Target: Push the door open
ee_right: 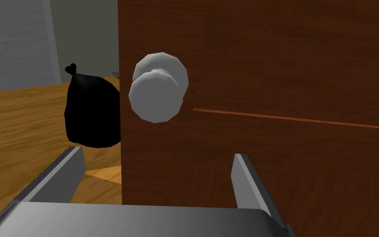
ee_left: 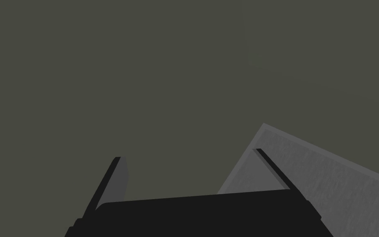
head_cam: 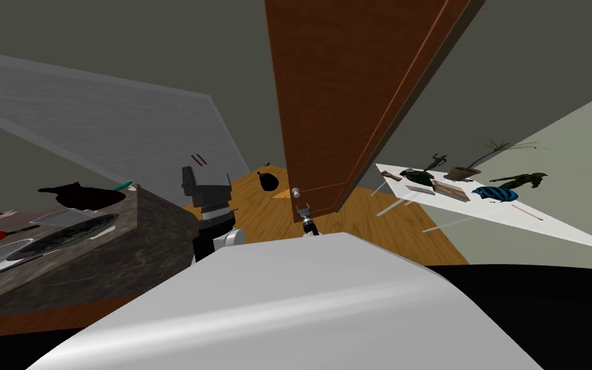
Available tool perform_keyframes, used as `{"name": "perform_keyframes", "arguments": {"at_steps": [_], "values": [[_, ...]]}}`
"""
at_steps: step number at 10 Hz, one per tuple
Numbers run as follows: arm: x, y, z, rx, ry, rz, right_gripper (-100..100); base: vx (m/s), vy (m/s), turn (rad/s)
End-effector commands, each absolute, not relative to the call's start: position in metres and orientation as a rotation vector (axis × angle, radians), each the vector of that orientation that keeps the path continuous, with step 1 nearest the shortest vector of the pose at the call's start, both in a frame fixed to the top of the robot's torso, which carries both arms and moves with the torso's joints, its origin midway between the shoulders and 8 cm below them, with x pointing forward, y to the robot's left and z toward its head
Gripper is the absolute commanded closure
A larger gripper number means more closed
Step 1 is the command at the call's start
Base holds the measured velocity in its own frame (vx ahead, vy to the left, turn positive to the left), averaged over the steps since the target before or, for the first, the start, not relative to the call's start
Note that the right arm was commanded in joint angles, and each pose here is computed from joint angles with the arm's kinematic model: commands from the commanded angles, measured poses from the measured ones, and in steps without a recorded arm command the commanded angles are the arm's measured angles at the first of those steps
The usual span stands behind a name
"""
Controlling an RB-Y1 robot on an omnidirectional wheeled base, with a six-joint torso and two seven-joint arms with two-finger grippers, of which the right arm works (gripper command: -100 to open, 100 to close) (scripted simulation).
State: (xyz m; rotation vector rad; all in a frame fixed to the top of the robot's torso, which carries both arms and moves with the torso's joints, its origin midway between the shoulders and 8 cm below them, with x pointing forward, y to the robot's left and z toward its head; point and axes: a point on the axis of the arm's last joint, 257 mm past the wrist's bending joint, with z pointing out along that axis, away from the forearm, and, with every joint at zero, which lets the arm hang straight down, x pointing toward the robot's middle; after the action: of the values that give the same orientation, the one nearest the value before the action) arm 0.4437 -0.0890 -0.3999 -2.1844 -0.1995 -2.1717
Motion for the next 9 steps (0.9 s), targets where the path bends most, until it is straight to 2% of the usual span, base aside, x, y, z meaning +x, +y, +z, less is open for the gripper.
{"name": "perform_keyframes", "arguments": {"at_steps": [1,4,6,7,9], "values": [[0.448,-0.106,-0.400,-2.196,-0.221,-2.191,-100,0.180,0.033,0.027],[0.452,-0.106,-0.397,-2.188,-0.203,-2.199,-100,0.277,0.047,0.026],[0.451,-0.102,-0.398,-2.188,-0.190,-2.193,-100,0.151,0.048,-0.004],[0.451,-0.102,-0.398,-2.188,-0.190,-2.193,100,-0.012,-0.008,-0.002],[0.451,-0.102,-0.398,-2.188,-0.190,-2.193,100,-0.030,-0.012,0.001]]}}
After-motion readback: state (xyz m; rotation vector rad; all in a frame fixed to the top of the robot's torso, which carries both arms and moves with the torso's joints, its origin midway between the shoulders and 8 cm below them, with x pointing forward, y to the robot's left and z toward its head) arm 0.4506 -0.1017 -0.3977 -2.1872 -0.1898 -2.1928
